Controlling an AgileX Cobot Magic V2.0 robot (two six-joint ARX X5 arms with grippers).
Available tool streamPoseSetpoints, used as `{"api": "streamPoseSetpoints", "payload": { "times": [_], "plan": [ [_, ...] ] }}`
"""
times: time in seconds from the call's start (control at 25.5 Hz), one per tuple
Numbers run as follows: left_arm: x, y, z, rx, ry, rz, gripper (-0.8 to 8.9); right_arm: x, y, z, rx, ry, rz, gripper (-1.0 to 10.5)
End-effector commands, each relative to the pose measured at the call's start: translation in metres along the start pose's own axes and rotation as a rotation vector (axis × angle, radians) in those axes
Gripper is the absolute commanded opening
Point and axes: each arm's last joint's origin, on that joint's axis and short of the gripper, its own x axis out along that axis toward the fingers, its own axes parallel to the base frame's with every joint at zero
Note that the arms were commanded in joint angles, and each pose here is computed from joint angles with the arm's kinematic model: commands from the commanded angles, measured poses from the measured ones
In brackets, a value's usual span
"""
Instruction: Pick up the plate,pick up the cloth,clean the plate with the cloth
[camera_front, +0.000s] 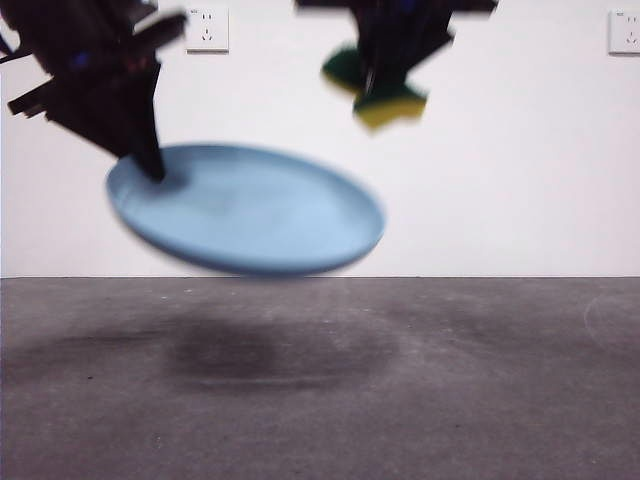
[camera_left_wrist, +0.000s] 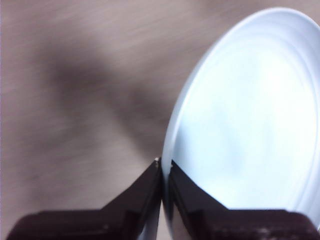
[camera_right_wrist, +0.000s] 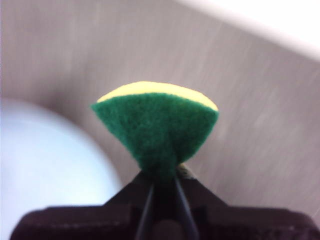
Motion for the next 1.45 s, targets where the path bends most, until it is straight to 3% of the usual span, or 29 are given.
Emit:
{"api": "streamPoseSetpoints", "payload": {
  "times": [0.04, 0.27, 0.55, 0.63, 0.74, 0.78, 1.1, 1.45],
  "plan": [
    [0.016, 0.006, 0.002, 0.023, 0.018, 0.086, -0.08, -0.04, -0.018, 0.017, 0.054, -0.129, -0.001, -0.1],
    [0.058, 0.022, 0.01, 0.002, -0.005, 0.151, -0.08, -0.106, -0.047, 0.021, 0.113, -0.261, 0.002, -0.1],
    [0.097, 0.032, 0.001, -0.015, 0.099, 0.157, 0.06, -0.127, -0.057, 0.01, 0.111, -0.22, 0.0, -0.1],
    [0.103, 0.033, -0.001, -0.017, 0.118, 0.151, 1.17, -0.127, -0.057, 0.008, 0.103, -0.195, -0.002, -0.1],
    [0.103, 0.033, -0.001, -0.021, 0.116, 0.151, 5.04, -0.125, -0.056, 0.005, 0.092, -0.165, -0.004, -0.1],
    [0.102, 0.033, 0.0, -0.025, 0.112, 0.152, 5.52, -0.123, -0.055, 0.005, 0.094, -0.161, -0.003, -0.1],
    [0.089, 0.028, 0.002, -0.059, 0.095, 0.142, 5.52, -0.097, -0.046, 0.005, 0.07, -0.091, -0.008, -0.1],
    [0.02, 0.007, 0.012, -0.037, -0.08, 0.053, 5.52, -0.018, -0.028, -0.01, 0.024, 0.148, -0.058, -0.1]
  ]
}}
